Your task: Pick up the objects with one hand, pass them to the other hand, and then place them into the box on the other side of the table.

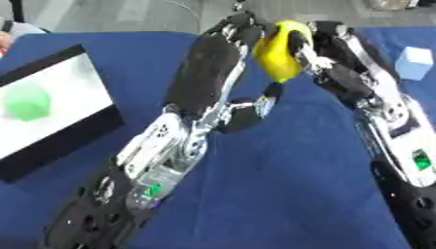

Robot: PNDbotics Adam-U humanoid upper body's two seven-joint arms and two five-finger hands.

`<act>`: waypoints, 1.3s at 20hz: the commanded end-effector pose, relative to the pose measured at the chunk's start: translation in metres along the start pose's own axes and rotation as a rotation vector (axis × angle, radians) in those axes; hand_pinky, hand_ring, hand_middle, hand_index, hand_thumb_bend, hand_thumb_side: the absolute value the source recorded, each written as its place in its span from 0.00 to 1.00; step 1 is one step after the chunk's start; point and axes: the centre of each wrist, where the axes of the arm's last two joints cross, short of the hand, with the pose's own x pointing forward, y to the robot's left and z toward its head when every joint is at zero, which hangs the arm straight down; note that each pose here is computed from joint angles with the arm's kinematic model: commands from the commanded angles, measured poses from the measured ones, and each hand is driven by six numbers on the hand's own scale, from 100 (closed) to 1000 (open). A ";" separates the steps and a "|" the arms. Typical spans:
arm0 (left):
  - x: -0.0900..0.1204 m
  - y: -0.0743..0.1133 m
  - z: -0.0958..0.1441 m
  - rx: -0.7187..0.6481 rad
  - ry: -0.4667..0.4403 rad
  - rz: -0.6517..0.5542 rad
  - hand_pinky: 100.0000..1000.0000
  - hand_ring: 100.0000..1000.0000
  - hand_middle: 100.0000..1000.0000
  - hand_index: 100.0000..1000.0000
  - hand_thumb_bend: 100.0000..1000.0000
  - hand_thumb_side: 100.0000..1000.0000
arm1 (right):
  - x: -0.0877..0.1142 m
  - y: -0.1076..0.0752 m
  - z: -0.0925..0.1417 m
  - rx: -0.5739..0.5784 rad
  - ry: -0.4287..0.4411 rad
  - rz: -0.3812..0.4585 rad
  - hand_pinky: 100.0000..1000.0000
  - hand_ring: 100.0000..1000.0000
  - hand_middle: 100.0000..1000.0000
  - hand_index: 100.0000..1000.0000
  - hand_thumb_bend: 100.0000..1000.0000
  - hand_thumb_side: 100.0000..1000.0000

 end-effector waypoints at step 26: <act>0.004 0.031 -0.007 0.475 0.064 0.197 0.45 0.37 0.03 0.18 0.00 0.00 | 0.017 -0.012 0.001 0.098 -0.100 0.040 0.63 0.58 0.59 0.78 0.00 0.69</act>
